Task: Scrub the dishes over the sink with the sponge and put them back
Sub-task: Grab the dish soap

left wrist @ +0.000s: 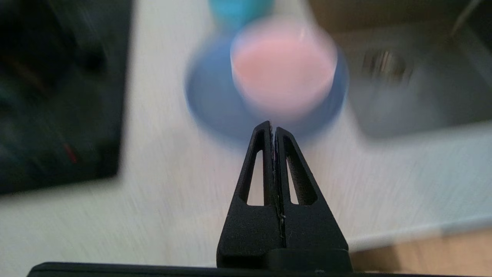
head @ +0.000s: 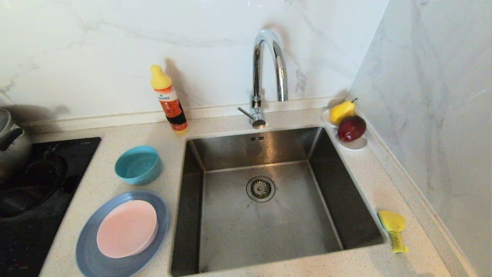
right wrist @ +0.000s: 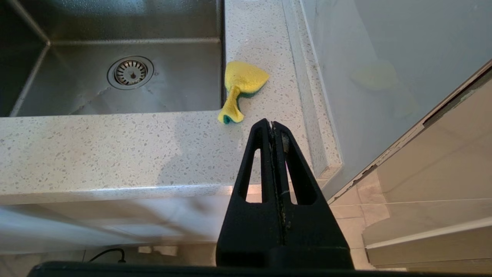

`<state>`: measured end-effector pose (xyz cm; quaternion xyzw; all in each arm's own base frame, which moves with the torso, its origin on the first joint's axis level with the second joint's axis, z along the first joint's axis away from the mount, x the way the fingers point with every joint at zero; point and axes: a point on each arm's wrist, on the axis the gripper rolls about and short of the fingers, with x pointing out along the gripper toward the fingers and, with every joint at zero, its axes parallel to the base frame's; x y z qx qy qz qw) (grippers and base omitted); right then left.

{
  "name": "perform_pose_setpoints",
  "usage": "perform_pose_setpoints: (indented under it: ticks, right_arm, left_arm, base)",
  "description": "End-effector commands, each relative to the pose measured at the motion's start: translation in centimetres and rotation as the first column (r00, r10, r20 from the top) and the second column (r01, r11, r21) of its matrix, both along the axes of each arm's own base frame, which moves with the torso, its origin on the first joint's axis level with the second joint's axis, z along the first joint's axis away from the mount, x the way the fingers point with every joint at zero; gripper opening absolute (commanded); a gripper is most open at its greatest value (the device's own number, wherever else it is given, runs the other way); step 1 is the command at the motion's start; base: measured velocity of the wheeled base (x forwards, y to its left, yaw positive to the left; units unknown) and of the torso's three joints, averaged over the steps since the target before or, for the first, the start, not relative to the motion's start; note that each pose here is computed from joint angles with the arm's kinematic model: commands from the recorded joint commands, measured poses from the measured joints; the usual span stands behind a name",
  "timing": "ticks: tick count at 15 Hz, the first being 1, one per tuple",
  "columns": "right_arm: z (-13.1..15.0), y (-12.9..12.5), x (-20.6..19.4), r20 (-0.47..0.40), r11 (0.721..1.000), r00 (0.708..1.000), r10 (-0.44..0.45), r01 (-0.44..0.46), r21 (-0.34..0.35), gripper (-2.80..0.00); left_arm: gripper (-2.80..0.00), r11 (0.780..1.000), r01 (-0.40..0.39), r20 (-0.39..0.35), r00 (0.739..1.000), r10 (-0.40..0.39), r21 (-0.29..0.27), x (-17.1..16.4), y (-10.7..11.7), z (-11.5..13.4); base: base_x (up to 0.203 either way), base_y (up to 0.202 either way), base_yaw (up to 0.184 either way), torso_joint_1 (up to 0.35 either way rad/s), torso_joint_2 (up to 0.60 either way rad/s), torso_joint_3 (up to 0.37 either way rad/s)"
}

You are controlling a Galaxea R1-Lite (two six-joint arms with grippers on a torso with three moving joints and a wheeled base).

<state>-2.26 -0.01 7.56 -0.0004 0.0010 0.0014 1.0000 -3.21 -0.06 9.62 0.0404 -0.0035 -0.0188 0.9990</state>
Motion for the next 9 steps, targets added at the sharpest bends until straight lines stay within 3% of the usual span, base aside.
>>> perform_pose_setpoints:
  ticks: [1, 3, 6, 9]
  right_arm:
    - [0.0, 0.0, 0.0, 0.000, 1.000, 1.000, 0.000, 0.000, -0.001, -2.80]
    - [0.0, 0.0, 0.0, 0.000, 1.000, 1.000, 0.000, 0.000, -0.001, -2.80]
    - [0.0, 0.0, 0.0, 0.000, 1.000, 1.000, -0.001, 0.001, -0.001, -2.80]
    - [0.0, 0.0, 0.0, 0.001, 1.000, 1.000, 0.000, 0.000, -0.001, -2.80]
  left_arm:
    - [-2.80, 1.000, 0.005, 0.059, 0.998, -0.005, -0.003, -0.5, 0.0, 3.9]
    - [-2.80, 1.000, 0.011, -0.006, 1.000, -0.011, -0.026, 1.4, 0.0, 7.6]
    - [-2.80, 0.997, 0.011, -0.120, 0.993, -0.020, -0.075, 7.1, -0.1, 12.1]
    - [-2.80, 0.995, 0.021, -0.221, 0.974, -0.043, -0.102, 14.6, -0.4, 13.8]
  base:
    - [0.000, 0.000, 0.000, 0.000, 0.00, 0.000]
    - [0.000, 0.000, 0.000, 0.000, 0.00, 0.000]
    - [0.000, 0.000, 0.000, 0.000, 0.00, 0.000]
    - [0.000, 0.000, 0.000, 0.000, 0.00, 0.000]
